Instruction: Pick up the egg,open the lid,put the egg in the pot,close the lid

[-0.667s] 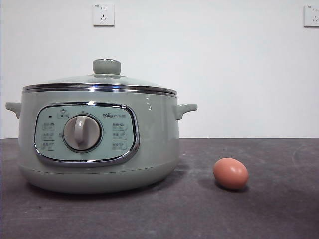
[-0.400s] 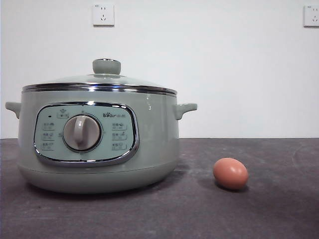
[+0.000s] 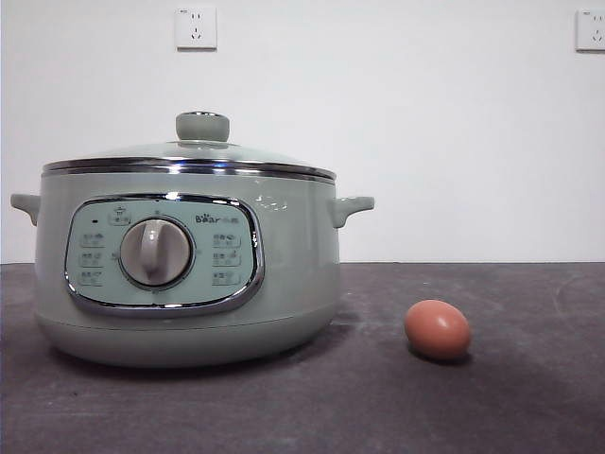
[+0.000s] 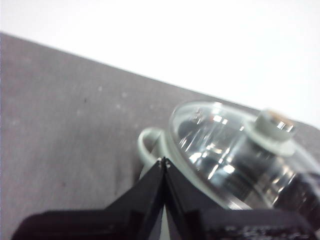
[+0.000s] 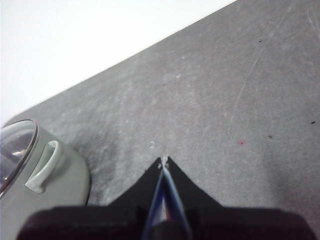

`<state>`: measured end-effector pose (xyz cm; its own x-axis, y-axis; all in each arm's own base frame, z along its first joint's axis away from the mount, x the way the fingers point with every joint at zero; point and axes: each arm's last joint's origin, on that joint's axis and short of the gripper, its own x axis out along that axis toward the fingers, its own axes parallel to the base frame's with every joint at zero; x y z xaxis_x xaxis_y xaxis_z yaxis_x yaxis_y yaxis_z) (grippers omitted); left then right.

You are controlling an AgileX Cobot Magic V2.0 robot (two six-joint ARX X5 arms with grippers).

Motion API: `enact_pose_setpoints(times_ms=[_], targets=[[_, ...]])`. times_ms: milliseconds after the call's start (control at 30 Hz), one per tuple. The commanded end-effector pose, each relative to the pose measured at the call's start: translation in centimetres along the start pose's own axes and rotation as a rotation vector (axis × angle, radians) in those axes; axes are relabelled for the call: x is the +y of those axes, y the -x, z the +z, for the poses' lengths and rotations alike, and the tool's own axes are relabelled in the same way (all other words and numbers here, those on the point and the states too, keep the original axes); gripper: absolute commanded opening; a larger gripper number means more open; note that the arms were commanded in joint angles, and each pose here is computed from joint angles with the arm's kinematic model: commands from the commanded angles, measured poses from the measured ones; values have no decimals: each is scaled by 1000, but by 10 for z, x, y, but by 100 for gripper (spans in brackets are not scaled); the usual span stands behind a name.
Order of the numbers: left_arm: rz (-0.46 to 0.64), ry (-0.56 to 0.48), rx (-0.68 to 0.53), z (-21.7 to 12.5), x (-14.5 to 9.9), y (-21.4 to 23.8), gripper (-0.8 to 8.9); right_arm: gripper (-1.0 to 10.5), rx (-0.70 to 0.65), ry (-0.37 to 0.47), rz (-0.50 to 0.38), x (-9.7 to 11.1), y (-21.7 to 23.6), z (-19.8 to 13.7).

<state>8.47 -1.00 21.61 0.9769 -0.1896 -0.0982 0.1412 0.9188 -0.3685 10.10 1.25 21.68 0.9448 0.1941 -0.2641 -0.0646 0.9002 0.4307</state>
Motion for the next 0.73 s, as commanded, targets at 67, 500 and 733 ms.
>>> enact_pose_setpoints(times_ms=[67, 500, 733], targets=[[-11, -3, -8, 21, -8, 1, -7, -9, 38, 72, -13, 12, -3, 25], [-206, -58, 273, 74, -33, -30, 0, -2, 348, 159, 244, 48, -37, 90], [-313, -19, 381, 80, -37, -53, 284, 93, 511, 159, 355, 48, -61, 85]])
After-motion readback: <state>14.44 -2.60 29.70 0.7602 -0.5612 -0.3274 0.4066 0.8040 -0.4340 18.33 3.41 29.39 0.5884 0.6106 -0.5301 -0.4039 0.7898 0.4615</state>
